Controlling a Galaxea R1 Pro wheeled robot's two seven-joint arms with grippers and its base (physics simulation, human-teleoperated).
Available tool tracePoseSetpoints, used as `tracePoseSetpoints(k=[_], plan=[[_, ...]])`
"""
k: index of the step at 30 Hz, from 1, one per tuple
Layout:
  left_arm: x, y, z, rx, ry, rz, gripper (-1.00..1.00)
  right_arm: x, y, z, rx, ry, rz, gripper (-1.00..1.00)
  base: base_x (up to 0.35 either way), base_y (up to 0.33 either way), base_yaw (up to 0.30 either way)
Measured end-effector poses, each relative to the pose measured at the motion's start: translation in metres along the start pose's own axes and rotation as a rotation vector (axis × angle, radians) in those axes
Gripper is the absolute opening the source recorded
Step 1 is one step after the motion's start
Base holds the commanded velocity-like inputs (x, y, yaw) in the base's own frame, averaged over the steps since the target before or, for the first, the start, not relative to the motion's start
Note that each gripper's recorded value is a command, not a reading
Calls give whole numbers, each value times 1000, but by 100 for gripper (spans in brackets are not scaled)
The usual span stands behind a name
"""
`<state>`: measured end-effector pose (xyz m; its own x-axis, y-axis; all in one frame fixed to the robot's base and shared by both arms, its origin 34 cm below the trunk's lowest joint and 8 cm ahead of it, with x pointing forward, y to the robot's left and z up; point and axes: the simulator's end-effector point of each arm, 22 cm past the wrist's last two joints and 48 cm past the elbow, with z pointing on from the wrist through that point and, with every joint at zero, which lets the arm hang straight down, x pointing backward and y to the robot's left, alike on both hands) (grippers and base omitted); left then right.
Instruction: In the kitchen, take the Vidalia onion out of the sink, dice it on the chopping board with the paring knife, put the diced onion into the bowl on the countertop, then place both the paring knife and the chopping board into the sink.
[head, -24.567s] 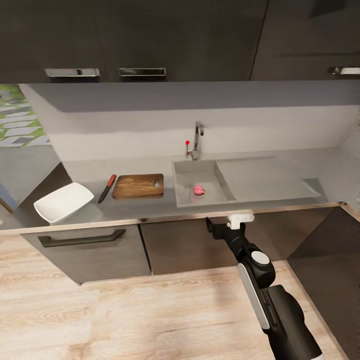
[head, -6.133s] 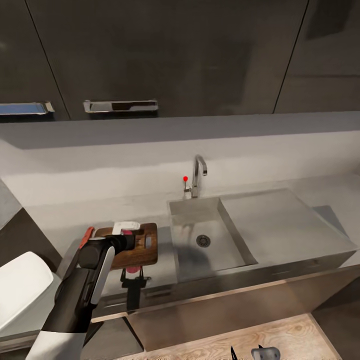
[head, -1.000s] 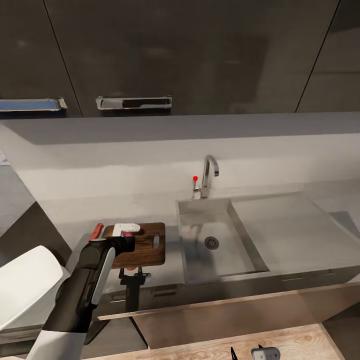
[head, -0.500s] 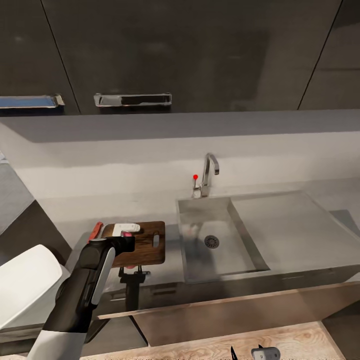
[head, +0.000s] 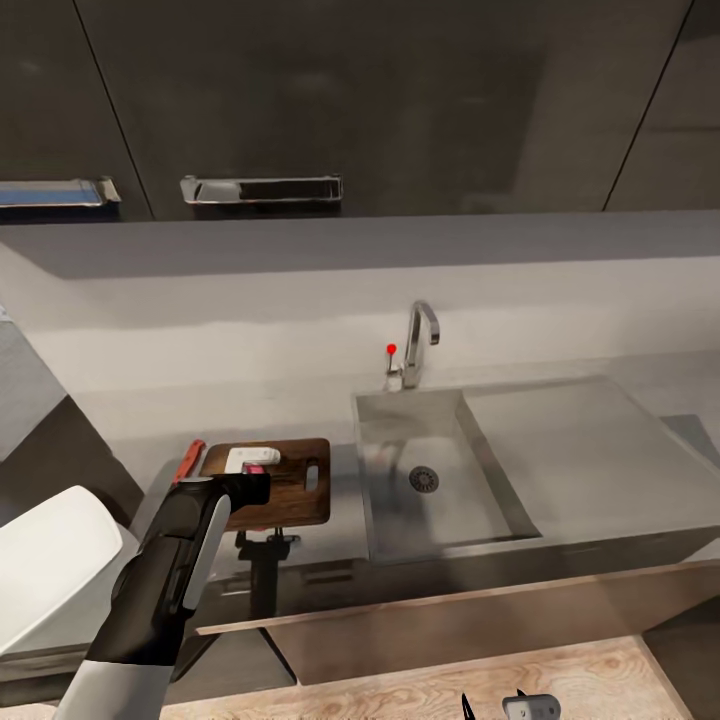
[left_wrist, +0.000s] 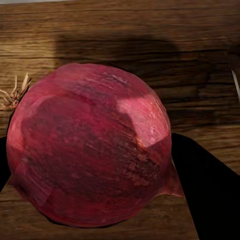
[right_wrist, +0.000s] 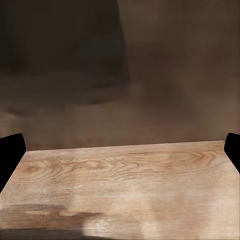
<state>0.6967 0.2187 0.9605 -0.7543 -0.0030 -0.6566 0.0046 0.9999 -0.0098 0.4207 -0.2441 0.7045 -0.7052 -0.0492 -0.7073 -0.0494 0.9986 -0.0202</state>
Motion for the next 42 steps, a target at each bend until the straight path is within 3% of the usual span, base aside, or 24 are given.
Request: tracePoseSetpoints(k=[12,42], plan=[[1,0,0,0,2,0,-100,0,0,0,0,1,0,100,121,0,0],[12,0,11,0,27,0,-100,12,1,0,-2,27,1,100,2,0,0]])
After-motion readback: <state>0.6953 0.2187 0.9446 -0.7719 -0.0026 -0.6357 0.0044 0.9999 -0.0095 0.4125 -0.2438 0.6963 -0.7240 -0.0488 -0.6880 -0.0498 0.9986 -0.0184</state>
